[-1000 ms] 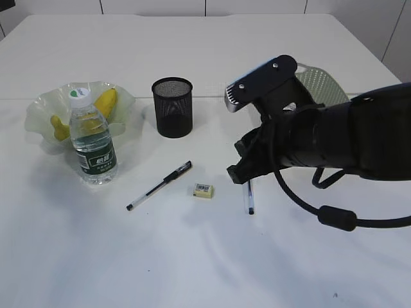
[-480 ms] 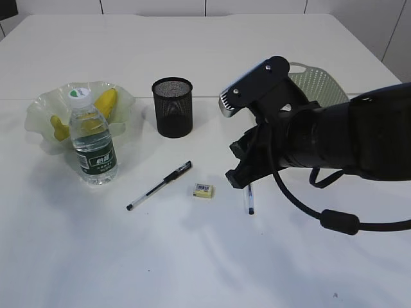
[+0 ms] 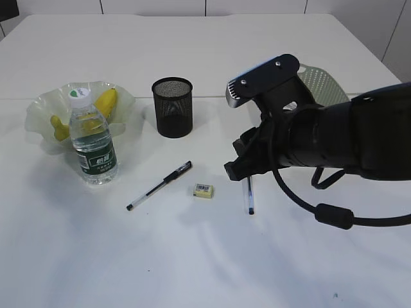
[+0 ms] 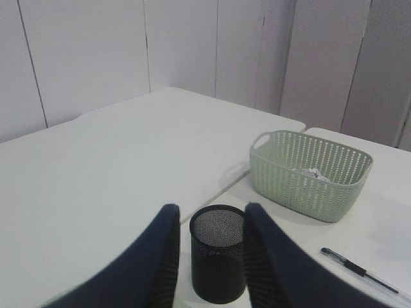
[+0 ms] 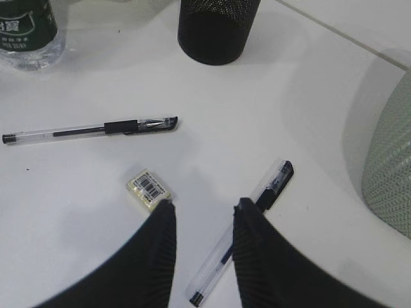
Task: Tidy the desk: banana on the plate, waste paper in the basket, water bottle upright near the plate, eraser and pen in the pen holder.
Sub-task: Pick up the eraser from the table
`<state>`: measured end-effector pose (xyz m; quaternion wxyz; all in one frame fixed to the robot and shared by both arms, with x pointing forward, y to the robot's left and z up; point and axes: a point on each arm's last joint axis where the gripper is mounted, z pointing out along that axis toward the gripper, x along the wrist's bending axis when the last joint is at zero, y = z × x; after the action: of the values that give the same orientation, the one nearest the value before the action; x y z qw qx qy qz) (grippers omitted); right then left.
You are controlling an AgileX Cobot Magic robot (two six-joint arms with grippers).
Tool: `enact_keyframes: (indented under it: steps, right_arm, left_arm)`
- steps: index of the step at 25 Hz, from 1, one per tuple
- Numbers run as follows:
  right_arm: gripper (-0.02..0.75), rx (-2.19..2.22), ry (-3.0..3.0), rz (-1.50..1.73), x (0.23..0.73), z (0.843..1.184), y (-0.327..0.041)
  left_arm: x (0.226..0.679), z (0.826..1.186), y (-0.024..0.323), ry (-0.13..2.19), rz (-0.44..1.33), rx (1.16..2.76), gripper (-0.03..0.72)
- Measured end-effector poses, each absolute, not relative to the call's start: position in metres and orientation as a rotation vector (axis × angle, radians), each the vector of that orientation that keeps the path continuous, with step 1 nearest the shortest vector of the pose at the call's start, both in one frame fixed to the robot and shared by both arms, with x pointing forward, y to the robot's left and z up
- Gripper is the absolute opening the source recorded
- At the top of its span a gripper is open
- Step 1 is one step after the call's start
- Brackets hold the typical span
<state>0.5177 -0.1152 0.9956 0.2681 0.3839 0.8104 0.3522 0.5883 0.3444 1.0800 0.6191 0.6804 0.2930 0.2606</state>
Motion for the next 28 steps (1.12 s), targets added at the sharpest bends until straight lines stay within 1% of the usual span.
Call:
enact_keyframes:
  steps: [8, 18, 23, 28]
  right_arm:
    - [0.229, 1.077, 2.149, 1.021, 0.514, 1.007, -0.116]
    - [0.229, 1.237, 2.098, 1.083, 0.514, 1.008, -0.116]
    - [0.229, 1.227, 2.102, 1.082, 0.514, 1.008, -0.116]
    - [0.229, 1.122, 2.135, 1.042, 0.514, 1.008, -0.116]
  left_arm:
    - [0.587, 1.081, 0.343, 0.653, 0.58, 1.561, 0.23]
    - [0.586, 1.081, 0.342, 0.644, 0.573, 1.559, 0.23]
    - [0.586, 1.081, 0.342, 0.641, 0.57, 1.558, 0.231]
    - [0.583, 1.087, 0.341, 0.627, 0.584, 1.559, 0.23]
